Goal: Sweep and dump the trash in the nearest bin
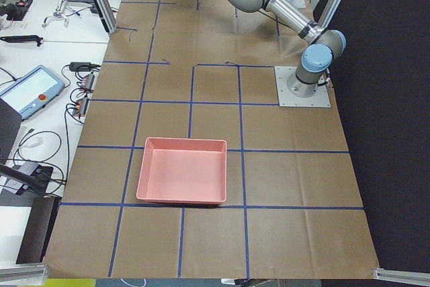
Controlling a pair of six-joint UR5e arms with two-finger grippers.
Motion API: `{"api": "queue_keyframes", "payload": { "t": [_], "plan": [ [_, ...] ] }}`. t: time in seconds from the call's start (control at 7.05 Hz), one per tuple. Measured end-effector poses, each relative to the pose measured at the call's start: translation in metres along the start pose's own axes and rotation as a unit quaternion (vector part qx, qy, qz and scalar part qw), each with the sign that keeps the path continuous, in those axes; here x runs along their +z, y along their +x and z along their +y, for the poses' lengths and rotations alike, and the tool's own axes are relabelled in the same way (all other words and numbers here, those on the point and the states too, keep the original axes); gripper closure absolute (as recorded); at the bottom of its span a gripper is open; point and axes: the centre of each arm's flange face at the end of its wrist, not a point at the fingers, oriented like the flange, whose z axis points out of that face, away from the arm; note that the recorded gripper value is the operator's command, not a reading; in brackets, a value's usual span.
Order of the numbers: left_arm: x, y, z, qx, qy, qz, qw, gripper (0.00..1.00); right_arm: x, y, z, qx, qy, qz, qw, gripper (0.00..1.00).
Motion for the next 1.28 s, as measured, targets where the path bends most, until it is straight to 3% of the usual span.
{"api": "queue_keyframes", "payload": {
  "t": [0.71,0.99,1.28],
  "plan": [
    [0.007,-0.030,0.006,-0.106,-0.025,-0.012,0.9940,0.99,0.002,0.001,-0.007,-0.010,0.004,-0.002,0.9999,0.97],
    [0.023,-0.036,0.016,-0.132,-0.014,0.005,0.9912,0.99,0.003,0.001,-0.007,-0.014,0.004,-0.003,0.9999,0.97],
    [0.032,-0.032,0.022,-0.144,-0.023,0.020,0.9892,0.99,0.003,0.001,-0.007,-0.019,0.005,-0.004,0.9998,0.97]
  ]
}}
